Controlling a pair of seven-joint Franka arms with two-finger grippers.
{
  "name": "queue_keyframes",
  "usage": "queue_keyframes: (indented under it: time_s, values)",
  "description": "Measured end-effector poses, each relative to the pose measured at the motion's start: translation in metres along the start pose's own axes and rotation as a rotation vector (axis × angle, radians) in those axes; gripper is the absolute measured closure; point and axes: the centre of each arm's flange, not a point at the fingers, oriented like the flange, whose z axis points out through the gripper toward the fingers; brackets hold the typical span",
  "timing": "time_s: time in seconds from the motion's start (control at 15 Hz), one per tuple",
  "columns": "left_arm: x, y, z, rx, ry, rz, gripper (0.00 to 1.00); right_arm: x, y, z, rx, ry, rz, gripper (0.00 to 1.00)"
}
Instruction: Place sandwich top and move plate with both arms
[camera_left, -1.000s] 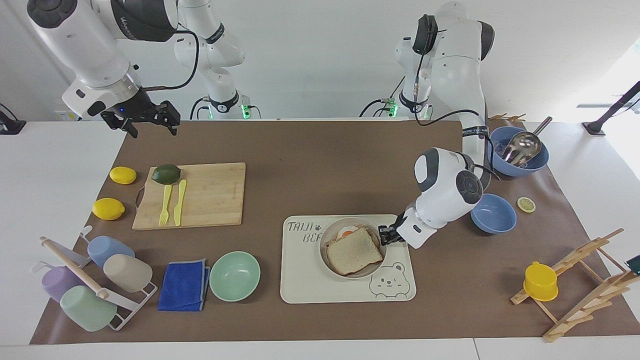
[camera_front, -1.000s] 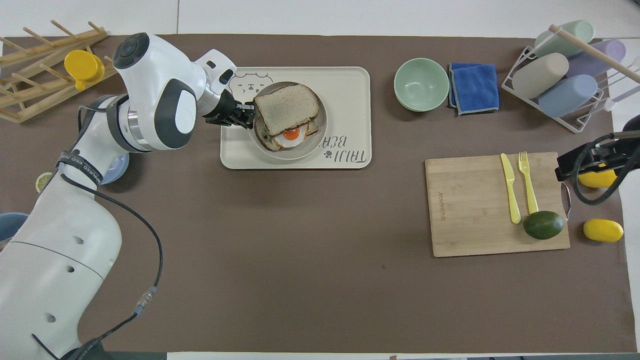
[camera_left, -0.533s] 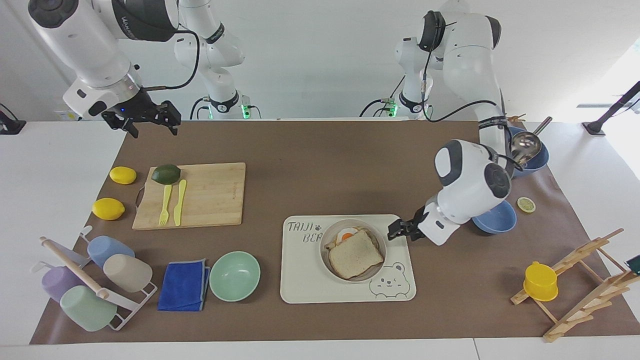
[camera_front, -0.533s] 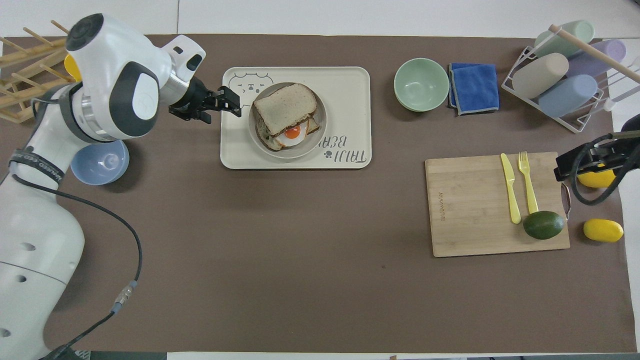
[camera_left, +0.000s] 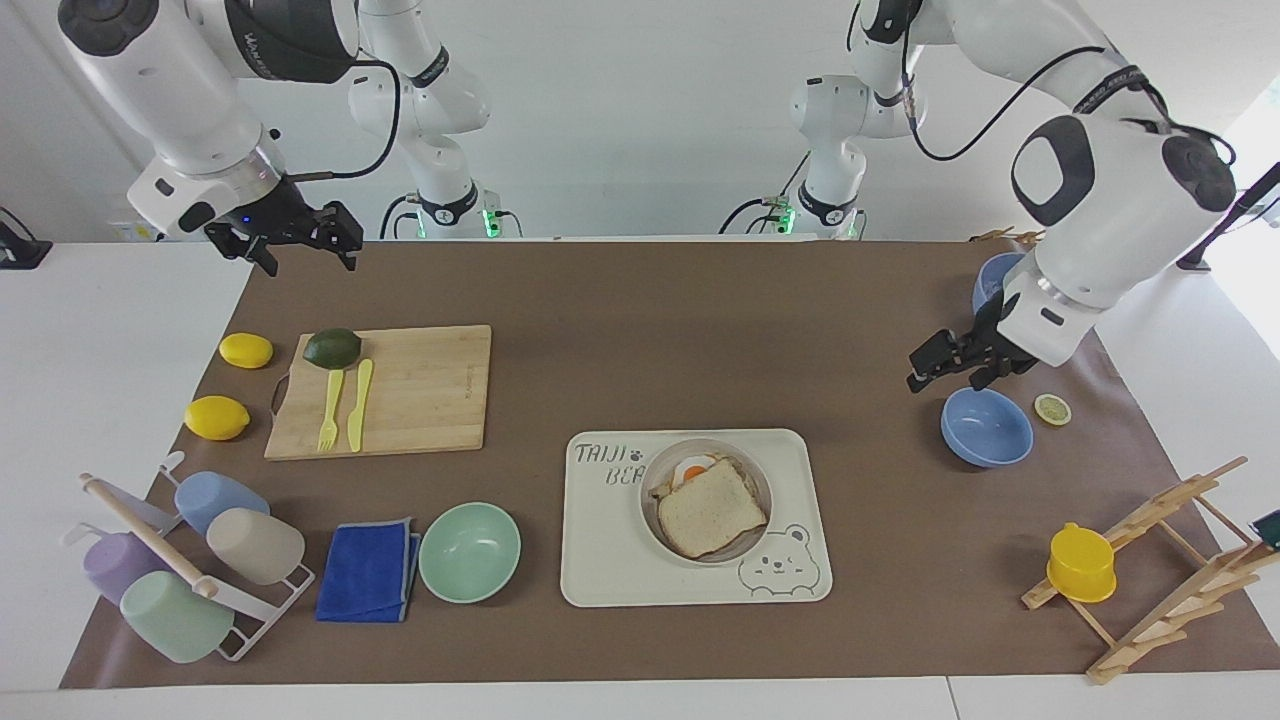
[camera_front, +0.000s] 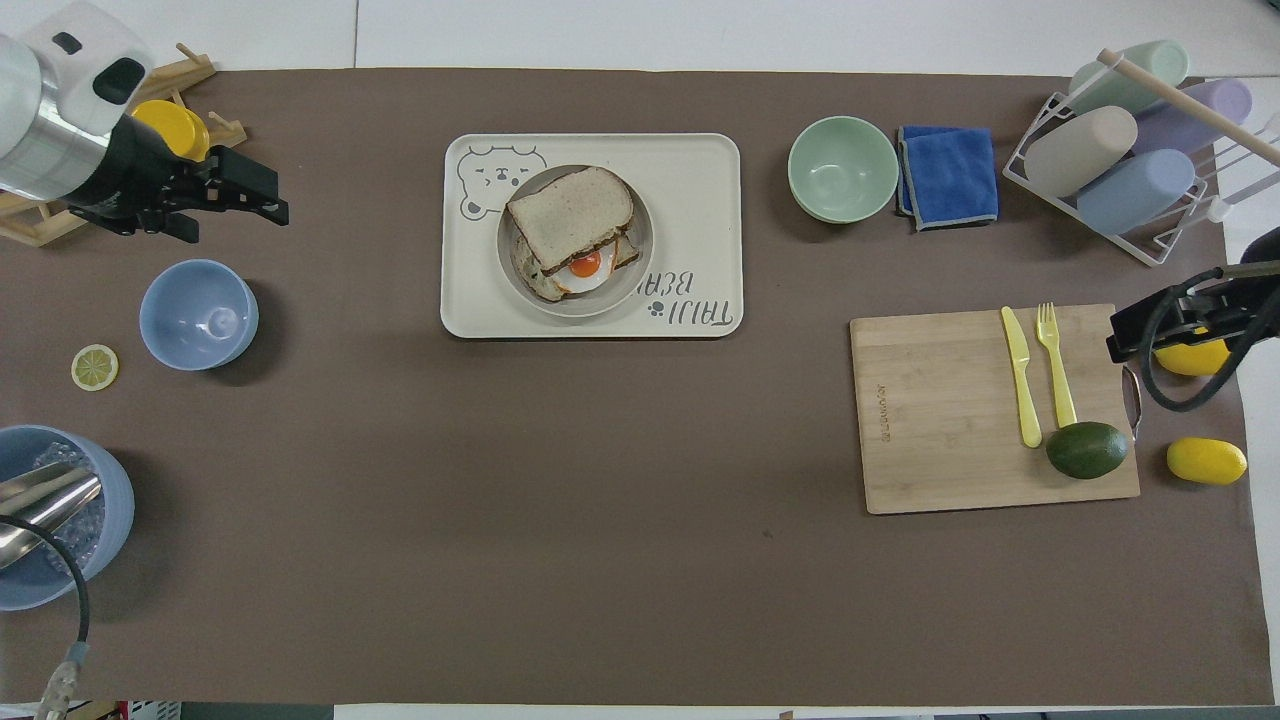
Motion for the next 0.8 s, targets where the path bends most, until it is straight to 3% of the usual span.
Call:
queue_keyframes:
  time_s: [0.2,0.47,0.8]
  values:
    - [-0.04,-0.012,-0.035,0.069,0.006,0.003,0.0,0.0,-0.002,0.0,-0.001,0.001,-0.004,0.0]
    - [-0.097,-0.024,-0.034,0.118,-0.03,0.008,0.0,0.0,-0.003,-0.001,-0.001,0.002,-0.005,0.0]
    - [-0.105,-0.021,-0.028,0.131,0.021,0.027,0.0,-0.001,-0.003,-0.002,-0.001,0.005,-0.006,0.0]
